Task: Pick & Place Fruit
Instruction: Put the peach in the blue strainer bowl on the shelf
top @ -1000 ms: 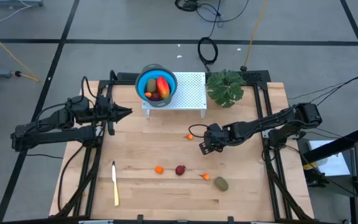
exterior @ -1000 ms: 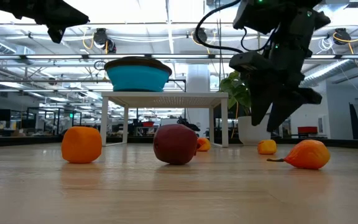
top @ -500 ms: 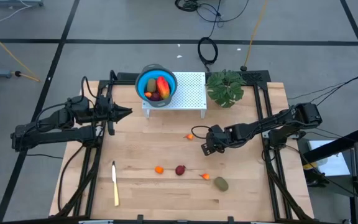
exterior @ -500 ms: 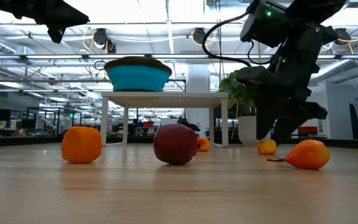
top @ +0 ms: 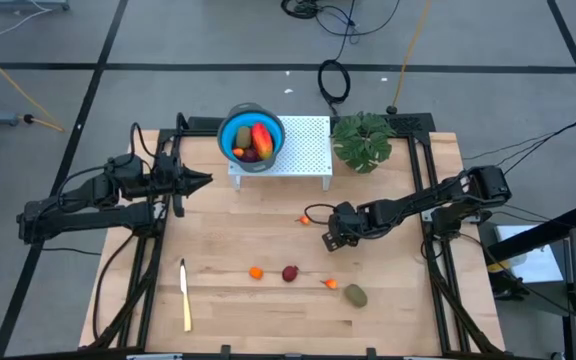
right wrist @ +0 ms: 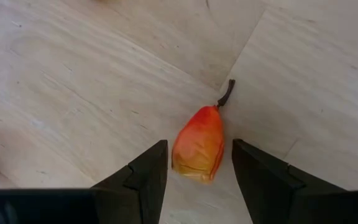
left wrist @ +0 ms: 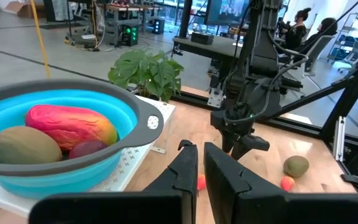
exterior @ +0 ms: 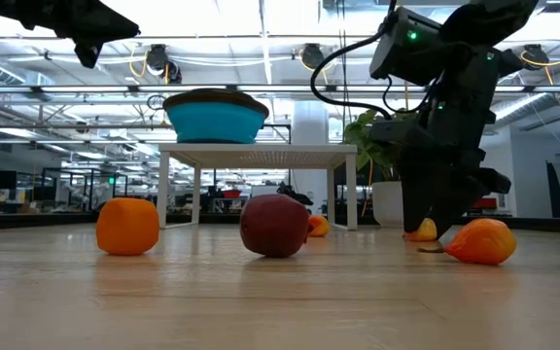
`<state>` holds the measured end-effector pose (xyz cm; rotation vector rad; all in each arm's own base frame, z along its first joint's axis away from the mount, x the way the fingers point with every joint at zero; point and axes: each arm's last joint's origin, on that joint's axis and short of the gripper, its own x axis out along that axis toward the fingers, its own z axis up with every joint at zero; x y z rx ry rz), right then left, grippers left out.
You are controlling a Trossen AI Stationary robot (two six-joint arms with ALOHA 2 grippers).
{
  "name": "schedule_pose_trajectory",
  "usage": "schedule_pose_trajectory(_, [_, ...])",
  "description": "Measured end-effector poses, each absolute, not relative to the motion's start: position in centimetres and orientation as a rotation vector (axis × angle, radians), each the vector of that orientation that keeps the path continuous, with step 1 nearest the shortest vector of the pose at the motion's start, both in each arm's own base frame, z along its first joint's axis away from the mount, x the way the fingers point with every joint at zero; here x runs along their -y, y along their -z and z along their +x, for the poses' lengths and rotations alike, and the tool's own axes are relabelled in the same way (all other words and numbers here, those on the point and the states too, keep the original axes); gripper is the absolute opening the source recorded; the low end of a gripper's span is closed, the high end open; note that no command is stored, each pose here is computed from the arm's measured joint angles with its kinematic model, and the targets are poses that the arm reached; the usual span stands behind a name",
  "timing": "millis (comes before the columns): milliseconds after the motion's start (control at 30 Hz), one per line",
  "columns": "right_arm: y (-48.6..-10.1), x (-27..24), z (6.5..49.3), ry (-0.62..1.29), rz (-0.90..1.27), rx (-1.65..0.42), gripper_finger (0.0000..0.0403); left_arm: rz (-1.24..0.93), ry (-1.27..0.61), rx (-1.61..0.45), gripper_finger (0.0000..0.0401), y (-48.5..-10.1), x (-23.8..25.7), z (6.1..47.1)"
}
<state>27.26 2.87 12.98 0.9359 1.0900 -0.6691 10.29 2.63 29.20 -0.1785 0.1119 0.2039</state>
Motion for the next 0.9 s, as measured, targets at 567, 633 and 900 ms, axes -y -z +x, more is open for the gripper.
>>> schedule_pose_trajectory(567, [-15.4, -2.9, 27.0, 0.582, 0.984, -1.004, 0.0106, -0.216, -0.206, -0.108, 0.0026, -29.2, -2.6, 10.3])
schedule_pose_trajectory(633, [-16.3, -3.0, 27.1, 0.544, 0.99, -0.96, 0.0096, -0.226, -0.207, -0.107, 0.0026, -29.2, -2.6, 10.3])
schedule_pose_trajectory(900, [-21.7, -3.1, 27.9, 0.226, 0.926, -0.617, 0.009, -0.345, -0.213, -0.09, 0.0026, -29.2, -2.6, 10.3])
